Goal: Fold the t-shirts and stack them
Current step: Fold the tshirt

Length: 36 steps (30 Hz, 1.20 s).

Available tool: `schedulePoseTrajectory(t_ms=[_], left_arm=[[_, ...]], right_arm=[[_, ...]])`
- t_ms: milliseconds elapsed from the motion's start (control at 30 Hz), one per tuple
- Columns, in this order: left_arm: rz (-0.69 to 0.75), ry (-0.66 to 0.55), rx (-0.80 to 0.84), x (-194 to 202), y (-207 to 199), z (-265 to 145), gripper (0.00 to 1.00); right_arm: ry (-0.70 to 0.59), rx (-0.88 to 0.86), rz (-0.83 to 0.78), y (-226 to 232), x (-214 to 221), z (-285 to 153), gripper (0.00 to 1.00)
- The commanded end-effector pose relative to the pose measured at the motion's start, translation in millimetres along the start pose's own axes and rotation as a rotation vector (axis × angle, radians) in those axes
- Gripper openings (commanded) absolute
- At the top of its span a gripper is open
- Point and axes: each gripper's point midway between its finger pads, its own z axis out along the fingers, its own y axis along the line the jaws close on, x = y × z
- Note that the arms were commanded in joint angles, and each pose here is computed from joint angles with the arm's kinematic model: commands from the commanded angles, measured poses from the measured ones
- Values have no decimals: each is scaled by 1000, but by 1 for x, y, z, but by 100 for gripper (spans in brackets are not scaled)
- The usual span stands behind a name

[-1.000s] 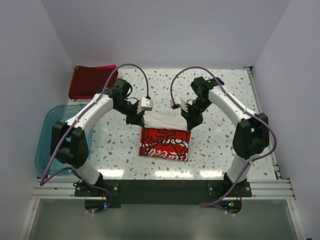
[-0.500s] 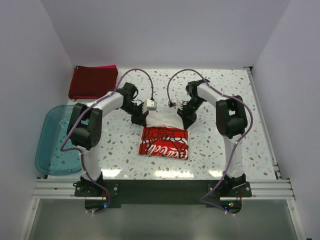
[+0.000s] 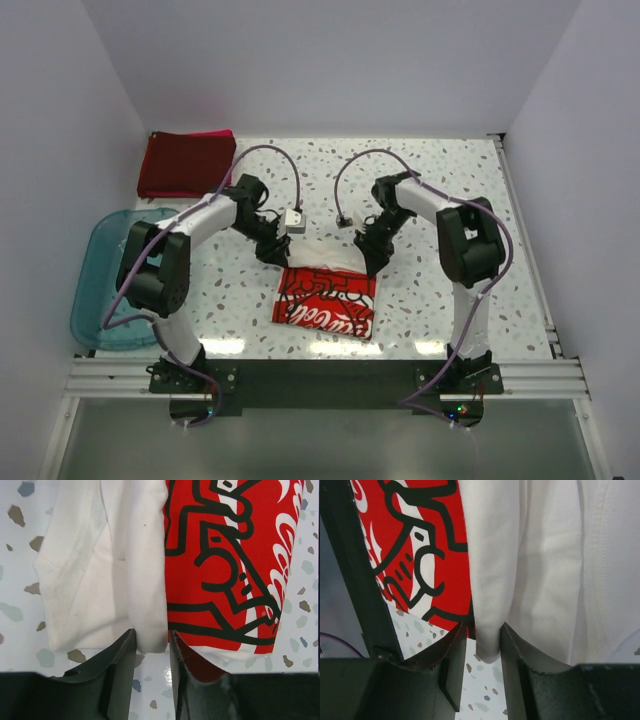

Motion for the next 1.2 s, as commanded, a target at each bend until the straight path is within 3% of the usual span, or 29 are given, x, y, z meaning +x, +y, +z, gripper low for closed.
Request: schedulePoseTrajectory(t_ms=[0,67,167,467,833,1000,1167], left_arm=[[107,-110,-57,-44,3,-26,42],[159,-159,-95,-65,15,-31,51],[218,-183,-125,-89,26,-25,55],[266,-153,-12,-104,27,38,56],[182,-112,123,-91,11,74,56],[161,-91,160,-82,4,82,51],[147,-72,180,-77,3,88,36]], right_arm=[[-120,24,-17,15,-37,-36,37],[-159,20,48,14,-46,-46,42],[-253,13,135,13,-67,-62,44],[-421,83,354,-40,-108,-58,25],[-440,30,491,-70,-113,-22,20],[-425,6,502,-71,-115,-6,20],[-393,-6,495,-70,-112,12,20]])
